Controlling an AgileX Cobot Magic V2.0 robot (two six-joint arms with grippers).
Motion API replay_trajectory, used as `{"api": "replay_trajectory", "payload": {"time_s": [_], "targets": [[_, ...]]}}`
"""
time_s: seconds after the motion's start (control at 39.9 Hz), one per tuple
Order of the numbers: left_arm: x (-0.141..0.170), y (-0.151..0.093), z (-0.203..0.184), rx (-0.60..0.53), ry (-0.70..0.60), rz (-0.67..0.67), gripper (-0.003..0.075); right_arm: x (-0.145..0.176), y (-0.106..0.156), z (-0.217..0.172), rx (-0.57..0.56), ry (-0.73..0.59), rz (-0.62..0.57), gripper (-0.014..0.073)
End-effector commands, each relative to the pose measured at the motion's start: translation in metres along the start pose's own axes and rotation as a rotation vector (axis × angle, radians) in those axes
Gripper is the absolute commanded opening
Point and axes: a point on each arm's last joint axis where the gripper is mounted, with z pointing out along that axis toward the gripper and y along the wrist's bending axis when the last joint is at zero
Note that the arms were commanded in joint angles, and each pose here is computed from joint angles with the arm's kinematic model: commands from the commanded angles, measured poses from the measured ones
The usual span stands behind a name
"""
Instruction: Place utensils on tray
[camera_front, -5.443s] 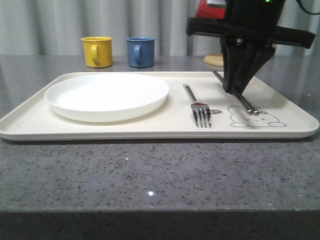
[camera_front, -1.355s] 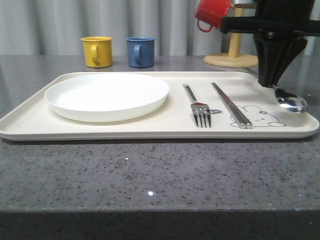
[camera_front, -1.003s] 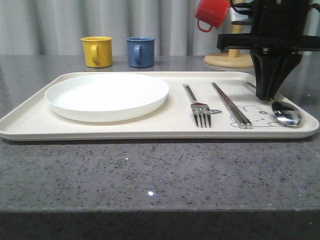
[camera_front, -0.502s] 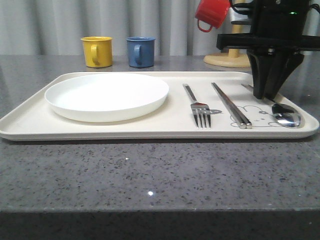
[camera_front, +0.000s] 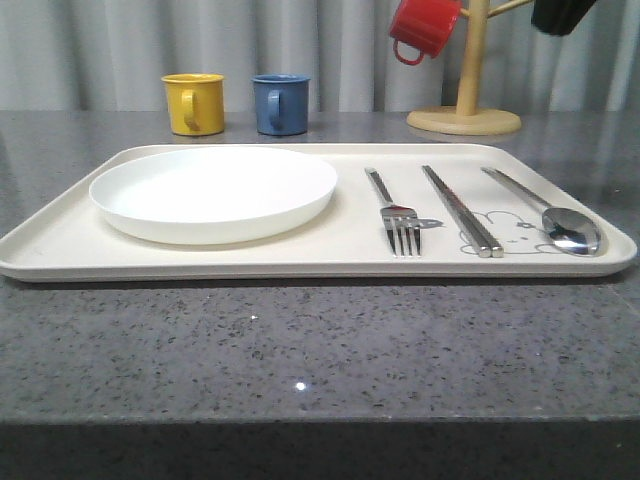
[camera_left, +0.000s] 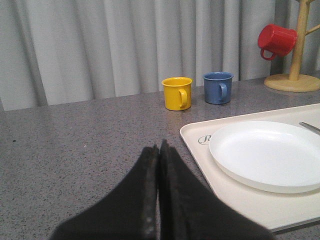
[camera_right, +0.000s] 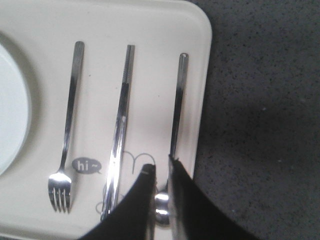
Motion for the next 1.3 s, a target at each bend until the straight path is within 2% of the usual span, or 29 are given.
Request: {"api": "replay_trajectory", "payload": {"time_s": [0.0, 0.25, 0.53, 0.78, 1.0, 1.28], "targets": [[-0.014, 0.002, -0.001, -0.011, -0.090, -0.022, -0.0018, 0.016, -0.002, -0.036, -0.006, -0.079, -0.041, 0.0010], [-0.014, 0.002, -0.001, -0.011, -0.090, -0.022, -0.0018, 0.071, -0.016, -0.051, -0.016, -0.323, -0.140, -0.0056], [-0.014, 0.002, -0.001, -0.011, -0.090, -0.022, -0.0018, 0.164, -0.041, -0.041, 0.008, -0.589, -0.196, -0.0056], [-0.014, 0.002, -0.001, -0.011, -0.090, -0.022, -0.0018, 0.236, -0.059, -0.035, 0.006, -0.801, -0.230, -0.0056], [-0.014, 0.002, -0.001, -0.011, -0.090, -0.022, -0.0018, 0.268, -0.064, -0.050, -0.024, -1.023, -0.230, -0.0056], [-0.014, 0.002, -0.001, -0.011, -0.090, -0.022, -0.0018, 0.273, -0.065, -0.053, -0.028, -1.046, -0.228, -0.0056]]}}
